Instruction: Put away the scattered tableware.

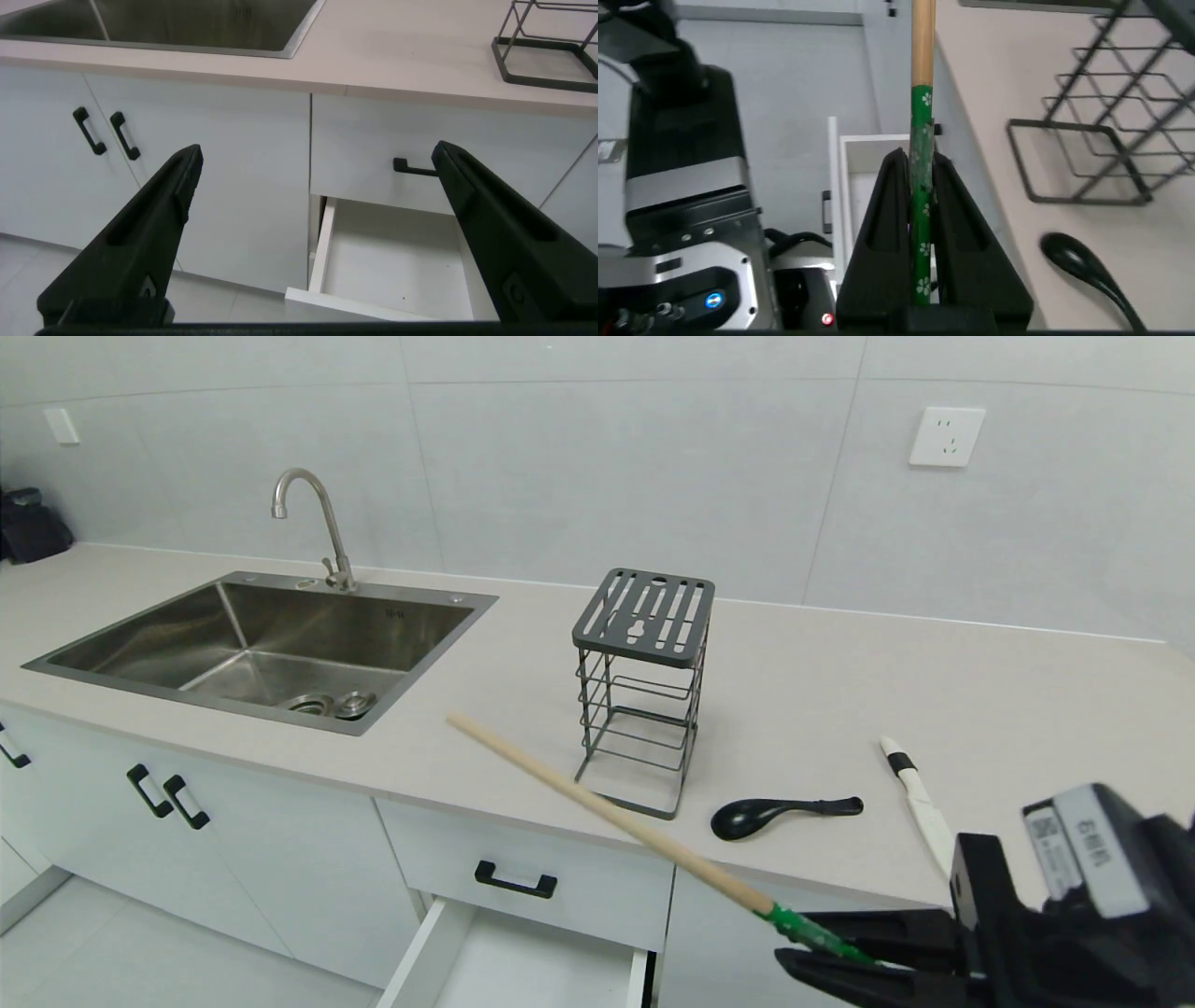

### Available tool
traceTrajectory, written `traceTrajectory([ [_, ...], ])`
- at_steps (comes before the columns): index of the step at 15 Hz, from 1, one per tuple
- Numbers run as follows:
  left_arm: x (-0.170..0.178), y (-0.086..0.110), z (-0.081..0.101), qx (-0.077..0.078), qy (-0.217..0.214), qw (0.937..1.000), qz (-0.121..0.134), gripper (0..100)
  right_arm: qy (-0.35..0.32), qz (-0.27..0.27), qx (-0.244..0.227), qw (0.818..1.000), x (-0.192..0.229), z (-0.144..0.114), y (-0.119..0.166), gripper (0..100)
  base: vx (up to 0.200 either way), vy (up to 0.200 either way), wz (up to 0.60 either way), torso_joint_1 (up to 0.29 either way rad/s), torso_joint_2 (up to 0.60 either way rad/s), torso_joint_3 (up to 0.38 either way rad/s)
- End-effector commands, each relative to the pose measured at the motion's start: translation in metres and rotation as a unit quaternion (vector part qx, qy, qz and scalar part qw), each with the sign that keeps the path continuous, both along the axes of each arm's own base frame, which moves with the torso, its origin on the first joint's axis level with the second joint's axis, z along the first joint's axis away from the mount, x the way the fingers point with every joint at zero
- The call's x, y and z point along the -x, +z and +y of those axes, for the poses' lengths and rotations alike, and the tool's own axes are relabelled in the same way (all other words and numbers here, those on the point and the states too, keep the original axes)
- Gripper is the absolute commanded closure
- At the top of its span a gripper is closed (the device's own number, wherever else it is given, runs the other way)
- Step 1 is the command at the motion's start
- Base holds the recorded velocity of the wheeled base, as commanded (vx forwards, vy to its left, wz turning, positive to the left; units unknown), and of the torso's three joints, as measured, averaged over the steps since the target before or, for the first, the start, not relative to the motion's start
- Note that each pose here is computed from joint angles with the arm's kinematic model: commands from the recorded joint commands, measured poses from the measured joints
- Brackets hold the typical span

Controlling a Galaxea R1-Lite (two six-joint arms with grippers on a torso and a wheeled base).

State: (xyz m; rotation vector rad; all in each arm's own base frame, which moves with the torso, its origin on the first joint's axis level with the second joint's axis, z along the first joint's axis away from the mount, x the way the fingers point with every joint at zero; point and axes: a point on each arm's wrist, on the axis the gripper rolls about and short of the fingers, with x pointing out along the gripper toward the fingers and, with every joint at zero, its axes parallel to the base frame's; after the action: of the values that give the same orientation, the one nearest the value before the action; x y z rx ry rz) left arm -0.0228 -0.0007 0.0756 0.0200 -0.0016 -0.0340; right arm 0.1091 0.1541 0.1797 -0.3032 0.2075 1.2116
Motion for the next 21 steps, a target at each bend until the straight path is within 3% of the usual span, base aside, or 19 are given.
traceTrajectory([
  [1, 0.0, 0.0, 0.0, 0.0, 0.0, 1.0, 0.0, 0, 0.013, 0.024, 0.06, 0.998, 0.0, 0.034, -0.024, 100, 0.0, 0.0, 0.0, 0.0, 0.0, 0.0],
  [6, 0.0, 0.0, 0.0, 0.0, 0.0, 1.0, 0.0, 0, -0.003, 0.045, 0.11, 0.993, -0.018, 0.056, -0.049, 100, 0.0, 0.0, 0.0, 0.0, 0.0, 0.0],
  [12, 0.0, 0.0, 0.0, 0.0, 0.0, 1.0, 0.0, 0, -0.009, 0.058, 0.099, 0.993, -0.057, 0.114, -0.053, 100, 0.0, 0.0, 0.0, 0.0, 0.0, 0.0],
  [21, 0.0, 0.0, 0.0, 0.0, 0.0, 1.0, 0.0, 0, 0.01, 0.091, 0.123, 0.988, -0.054, 0.11, -0.07, 100, 0.0, 0.0, 0.0, -0.069, 0.15, 0.079],
])
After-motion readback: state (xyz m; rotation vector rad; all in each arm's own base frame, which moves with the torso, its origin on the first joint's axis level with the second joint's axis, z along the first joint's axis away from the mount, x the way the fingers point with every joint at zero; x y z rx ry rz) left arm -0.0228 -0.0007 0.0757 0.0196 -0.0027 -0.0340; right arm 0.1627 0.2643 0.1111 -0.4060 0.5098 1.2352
